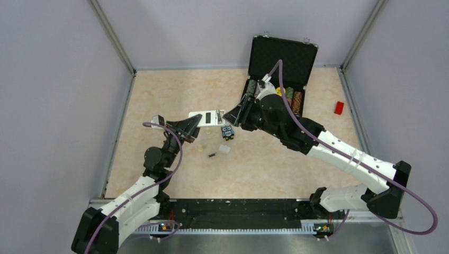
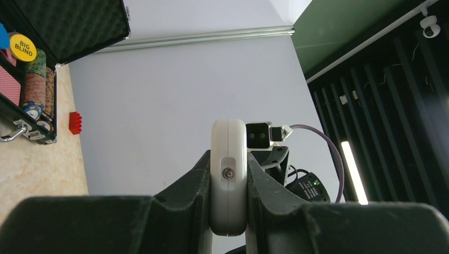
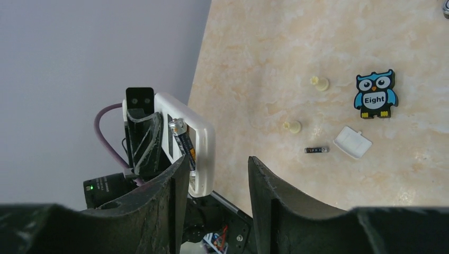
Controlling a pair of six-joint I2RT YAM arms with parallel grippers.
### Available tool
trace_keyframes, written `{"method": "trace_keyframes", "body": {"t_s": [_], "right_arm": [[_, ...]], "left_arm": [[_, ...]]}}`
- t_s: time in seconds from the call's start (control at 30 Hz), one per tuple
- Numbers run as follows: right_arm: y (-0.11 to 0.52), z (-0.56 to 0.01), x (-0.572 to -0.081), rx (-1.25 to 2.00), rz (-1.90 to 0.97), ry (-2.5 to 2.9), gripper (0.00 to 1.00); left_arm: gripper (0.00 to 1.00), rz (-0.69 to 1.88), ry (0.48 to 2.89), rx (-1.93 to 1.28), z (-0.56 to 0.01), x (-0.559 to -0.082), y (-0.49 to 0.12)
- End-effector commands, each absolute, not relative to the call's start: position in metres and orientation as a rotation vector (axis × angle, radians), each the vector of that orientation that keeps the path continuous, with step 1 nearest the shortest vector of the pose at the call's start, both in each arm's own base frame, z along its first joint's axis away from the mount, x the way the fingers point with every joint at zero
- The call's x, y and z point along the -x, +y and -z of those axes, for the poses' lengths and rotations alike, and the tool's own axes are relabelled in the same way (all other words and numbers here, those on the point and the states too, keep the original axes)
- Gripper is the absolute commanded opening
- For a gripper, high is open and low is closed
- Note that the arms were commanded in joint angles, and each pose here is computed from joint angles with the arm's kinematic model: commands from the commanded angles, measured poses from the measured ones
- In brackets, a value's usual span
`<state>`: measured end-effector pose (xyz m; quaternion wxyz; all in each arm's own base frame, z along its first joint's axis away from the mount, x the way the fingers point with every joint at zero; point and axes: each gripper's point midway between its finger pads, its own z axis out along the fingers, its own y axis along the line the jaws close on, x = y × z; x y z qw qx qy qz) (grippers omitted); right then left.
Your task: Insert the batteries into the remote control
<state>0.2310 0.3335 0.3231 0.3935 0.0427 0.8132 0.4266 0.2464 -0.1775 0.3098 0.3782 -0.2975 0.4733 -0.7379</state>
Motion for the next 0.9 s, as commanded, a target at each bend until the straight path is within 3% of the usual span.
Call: {"method": "trace_keyframes", "body": {"t_s": [0.0, 0.6, 0.73, 0.87], "right_arm": [[0.336, -0.336, -0.237, -0.087, -1.073, 2.04, 0.43], [0.347, -0.33, -0.236, -0.06, -1.093, 2.068, 0.25], [0.337, -0.338, -0.238, -0.131, -1.087, 2.043, 0.25], [0.325, -0.352, -0.239, -0.197, -1.09, 2.001, 0.31]], "left_arm": [[0.0, 1.94, 1.1, 0.676, -0.338, -0.235, -0.172], [0.0, 1.939, 1.095, 0.674, -0.337, -0.234, -0.172], [0.0, 1.934, 1.096, 0.679, -0.335, -0.233, -0.17], [0.0, 1.928, 1.098, 0.683, -0.334, -0.233, -0.169]]}}
